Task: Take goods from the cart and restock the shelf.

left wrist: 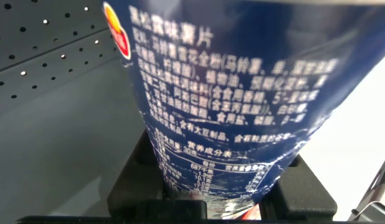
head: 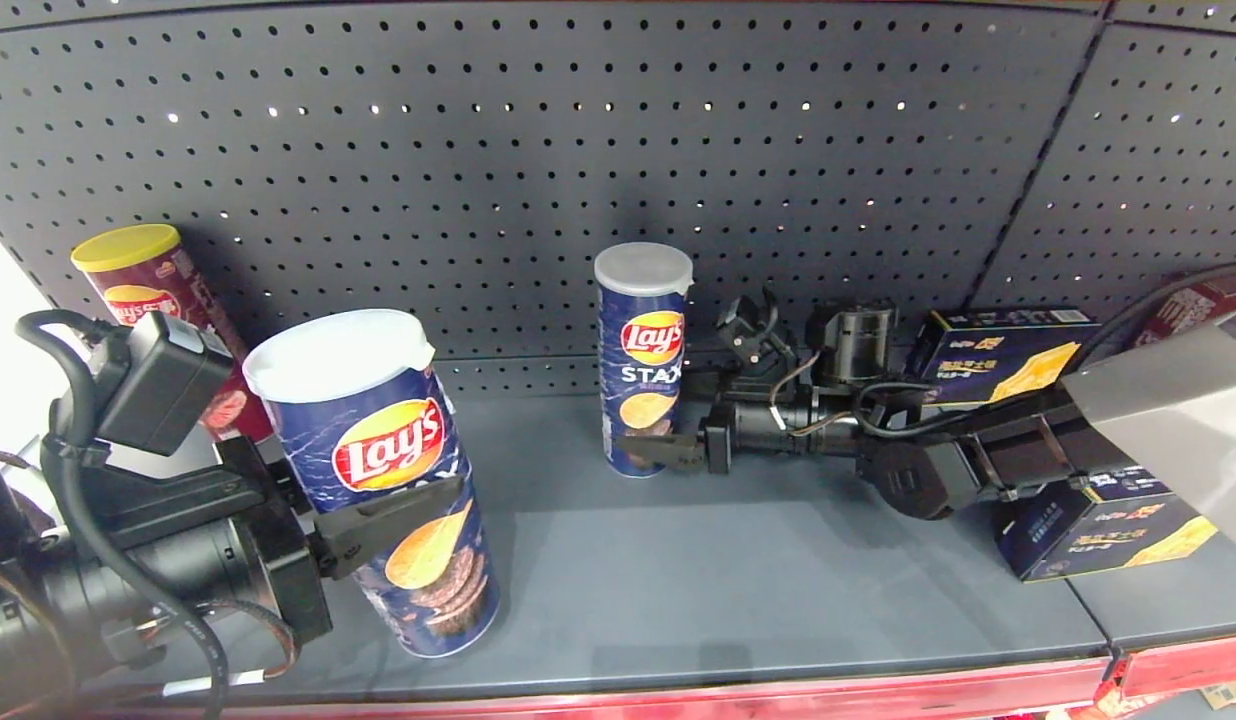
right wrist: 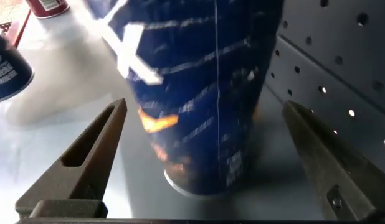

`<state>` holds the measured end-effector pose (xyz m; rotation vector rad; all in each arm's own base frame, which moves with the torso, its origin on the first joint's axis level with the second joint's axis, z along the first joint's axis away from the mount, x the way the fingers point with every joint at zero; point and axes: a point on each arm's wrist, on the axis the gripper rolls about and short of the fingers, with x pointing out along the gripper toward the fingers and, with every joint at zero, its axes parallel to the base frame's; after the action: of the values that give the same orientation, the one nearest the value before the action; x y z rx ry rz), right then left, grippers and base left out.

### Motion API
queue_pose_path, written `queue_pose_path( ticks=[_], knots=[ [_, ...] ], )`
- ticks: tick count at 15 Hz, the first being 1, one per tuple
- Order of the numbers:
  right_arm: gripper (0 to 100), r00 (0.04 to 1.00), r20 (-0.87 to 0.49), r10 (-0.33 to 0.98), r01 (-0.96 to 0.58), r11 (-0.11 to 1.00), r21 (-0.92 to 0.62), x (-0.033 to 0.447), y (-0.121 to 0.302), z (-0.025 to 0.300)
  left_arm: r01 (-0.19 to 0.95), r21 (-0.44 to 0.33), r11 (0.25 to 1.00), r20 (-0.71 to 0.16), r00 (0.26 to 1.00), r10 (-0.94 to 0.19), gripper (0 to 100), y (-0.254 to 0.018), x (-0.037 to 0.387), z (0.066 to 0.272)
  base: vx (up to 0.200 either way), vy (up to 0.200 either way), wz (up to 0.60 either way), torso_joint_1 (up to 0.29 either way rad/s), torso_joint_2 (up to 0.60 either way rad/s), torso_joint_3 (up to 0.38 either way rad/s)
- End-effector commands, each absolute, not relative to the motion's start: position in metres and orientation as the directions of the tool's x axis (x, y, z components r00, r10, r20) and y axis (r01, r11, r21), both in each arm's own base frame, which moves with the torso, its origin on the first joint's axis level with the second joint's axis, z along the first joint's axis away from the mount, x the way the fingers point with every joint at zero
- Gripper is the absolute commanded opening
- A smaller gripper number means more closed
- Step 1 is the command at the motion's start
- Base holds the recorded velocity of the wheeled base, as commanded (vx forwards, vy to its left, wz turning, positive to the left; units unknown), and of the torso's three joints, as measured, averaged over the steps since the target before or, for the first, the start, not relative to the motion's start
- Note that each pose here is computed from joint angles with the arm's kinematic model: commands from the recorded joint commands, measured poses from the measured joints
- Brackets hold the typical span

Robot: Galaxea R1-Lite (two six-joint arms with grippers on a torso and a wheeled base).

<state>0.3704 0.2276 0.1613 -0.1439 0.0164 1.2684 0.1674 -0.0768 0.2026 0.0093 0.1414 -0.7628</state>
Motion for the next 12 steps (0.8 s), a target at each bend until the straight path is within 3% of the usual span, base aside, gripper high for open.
queue_pose_path(
  ticks=[1,6,7,12],
  knots=[
    [100,0.294,-0.093,0.951,-0.954,0.285,-0.097,0.3746,0.2336,0.1564,0.690,-0.043,0.723,-0.131,0.714,-0.688,0,-0.0768,0.1673,0.2026,0.000,0.000,0.00,0.000,0.00,0.000],
    [100,0.298,-0.078,0.951,-0.951,0.289,-0.112,0.3807,0.2394,0.1584,0.689,-0.044,0.723,-0.134,0.713,-0.688,0,-0.0767,0.1671,0.2017,0.000,0.000,0.00,0.000,0.00,0.000],
    [0,0.295,-0.079,0.952,-0.952,0.286,-0.111,0.3805,0.2401,0.1577,0.689,-0.045,0.723,-0.135,0.713,-0.688,0,-0.0768,0.1673,0.2014,0.000,0.000,0.00,0.000,0.00,0.000],
    [0,0.296,-0.078,0.952,-0.952,0.286,-0.112,0.3791,0.2400,0.1595,0.689,-0.045,0.723,-0.135,0.713,-0.688,0,-0.0766,0.1669,0.2013,0.000,0.000,0.00,0.000,0.00,0.000]
  ],
)
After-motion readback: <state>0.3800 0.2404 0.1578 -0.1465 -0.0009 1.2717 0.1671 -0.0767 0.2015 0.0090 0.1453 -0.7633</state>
